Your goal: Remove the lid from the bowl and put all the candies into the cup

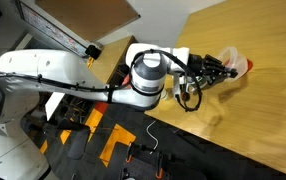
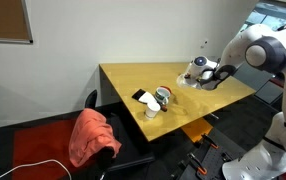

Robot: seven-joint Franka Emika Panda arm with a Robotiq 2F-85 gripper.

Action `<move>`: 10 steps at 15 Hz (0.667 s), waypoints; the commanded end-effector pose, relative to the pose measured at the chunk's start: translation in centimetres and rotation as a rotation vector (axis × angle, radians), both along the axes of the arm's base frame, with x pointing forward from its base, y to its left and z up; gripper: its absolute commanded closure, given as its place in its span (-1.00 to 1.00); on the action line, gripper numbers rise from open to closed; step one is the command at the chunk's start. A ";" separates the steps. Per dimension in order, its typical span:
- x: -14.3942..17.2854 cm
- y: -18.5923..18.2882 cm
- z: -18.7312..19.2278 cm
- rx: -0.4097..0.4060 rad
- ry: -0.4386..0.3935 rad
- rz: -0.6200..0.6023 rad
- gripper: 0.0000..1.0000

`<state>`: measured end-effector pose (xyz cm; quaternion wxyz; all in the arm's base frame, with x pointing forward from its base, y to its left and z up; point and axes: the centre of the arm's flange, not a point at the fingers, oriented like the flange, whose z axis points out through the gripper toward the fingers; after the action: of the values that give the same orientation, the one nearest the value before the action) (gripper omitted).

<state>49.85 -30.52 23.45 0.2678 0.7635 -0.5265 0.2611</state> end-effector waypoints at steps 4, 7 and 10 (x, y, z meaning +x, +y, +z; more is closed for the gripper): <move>-1.7 -1.7 -0.9 0.300 -0.055 -0.054 0.93; -1.9 -2.5 -1.5 0.398 -0.059 -0.079 0.93; -2.0 -3.5 -2.3 0.472 -0.040 -0.100 0.93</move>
<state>47.62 -32.34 20.53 0.1053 0.7700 -0.6078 0.1627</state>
